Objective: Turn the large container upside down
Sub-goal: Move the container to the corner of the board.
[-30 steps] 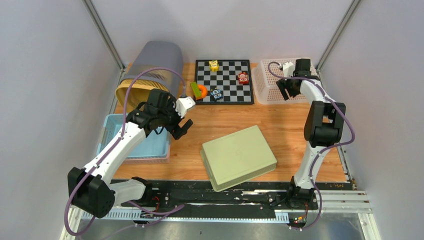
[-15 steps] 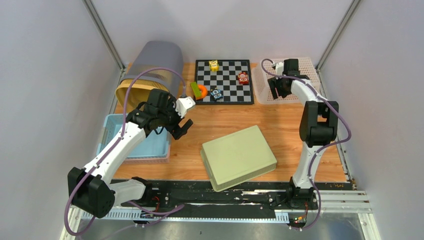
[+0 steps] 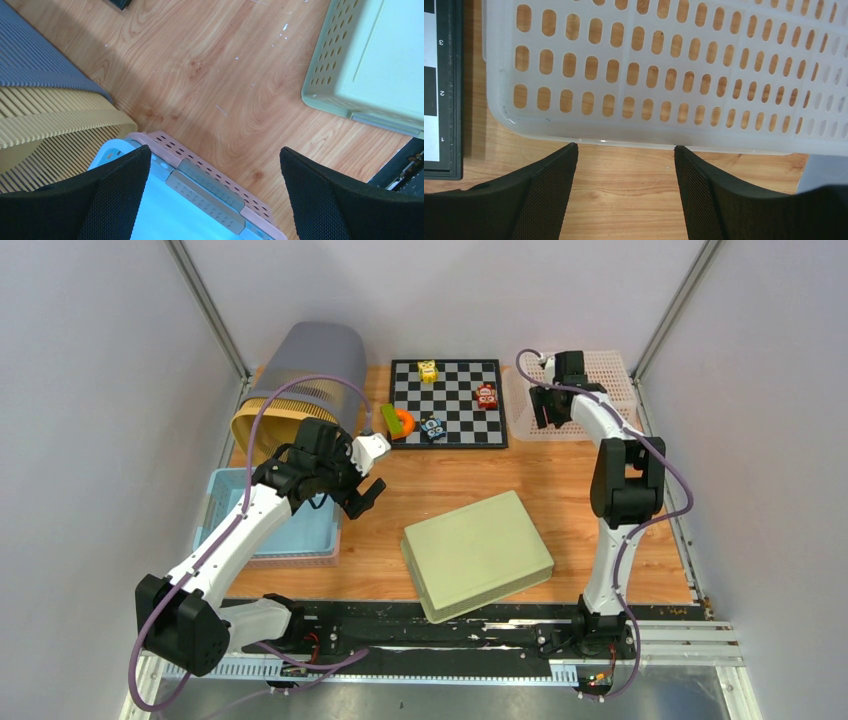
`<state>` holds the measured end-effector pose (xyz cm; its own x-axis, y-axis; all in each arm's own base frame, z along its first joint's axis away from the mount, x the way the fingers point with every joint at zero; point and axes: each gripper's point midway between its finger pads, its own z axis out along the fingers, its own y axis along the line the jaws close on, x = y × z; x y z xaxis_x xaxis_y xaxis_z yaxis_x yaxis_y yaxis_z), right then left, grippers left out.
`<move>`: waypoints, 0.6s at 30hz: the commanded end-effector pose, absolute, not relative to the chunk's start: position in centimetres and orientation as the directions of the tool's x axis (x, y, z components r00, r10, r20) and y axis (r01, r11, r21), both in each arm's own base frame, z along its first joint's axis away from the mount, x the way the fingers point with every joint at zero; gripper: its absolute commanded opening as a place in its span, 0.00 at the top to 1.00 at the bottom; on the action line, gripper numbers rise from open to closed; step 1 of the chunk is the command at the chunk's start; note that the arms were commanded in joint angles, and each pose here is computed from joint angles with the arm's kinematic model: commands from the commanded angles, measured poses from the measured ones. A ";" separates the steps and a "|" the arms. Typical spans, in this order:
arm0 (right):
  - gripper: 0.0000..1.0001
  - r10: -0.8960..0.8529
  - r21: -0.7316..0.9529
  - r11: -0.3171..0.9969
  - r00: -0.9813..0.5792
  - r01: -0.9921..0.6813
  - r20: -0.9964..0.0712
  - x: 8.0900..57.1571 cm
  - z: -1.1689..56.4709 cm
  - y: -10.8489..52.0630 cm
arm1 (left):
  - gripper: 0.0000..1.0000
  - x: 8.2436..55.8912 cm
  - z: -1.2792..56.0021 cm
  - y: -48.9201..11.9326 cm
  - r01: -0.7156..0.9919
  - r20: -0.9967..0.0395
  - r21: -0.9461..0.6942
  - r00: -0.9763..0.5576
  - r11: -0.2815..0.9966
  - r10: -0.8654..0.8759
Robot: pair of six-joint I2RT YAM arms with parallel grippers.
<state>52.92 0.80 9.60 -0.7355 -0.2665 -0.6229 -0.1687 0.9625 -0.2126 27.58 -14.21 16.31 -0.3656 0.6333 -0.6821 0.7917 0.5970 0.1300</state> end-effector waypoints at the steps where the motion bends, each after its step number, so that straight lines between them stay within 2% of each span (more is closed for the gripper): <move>1: 0.27 -0.268 -0.216 0.962 -0.742 -0.169 -0.614 53.1 9.3 1.6 | 0.00 27.7 16.6 -14.2 0.792 -0.692 0.152 -0.342 0.591 0.636; 6: 0.27 -0.304 -0.188 0.953 -0.726 -0.239 -0.617 51.5 10.5 2.9 | 0.00 27.7 16.5 -14.2 0.794 -0.689 0.150 -0.342 0.589 0.638; 12: 0.27 -0.399 -0.099 0.884 -0.627 -0.457 -0.670 45.9 15.5 7.1 | 0.00 27.6 16.5 -14.3 0.796 -0.690 0.149 -0.340 0.586 0.638; 18: 0.27 -0.522 -0.023 0.694 -0.481 -0.719 -0.704 37.4 17.5 12.1 | 0.00 27.5 16.6 -14.4 0.802 -0.693 0.145 -0.336 0.579 0.639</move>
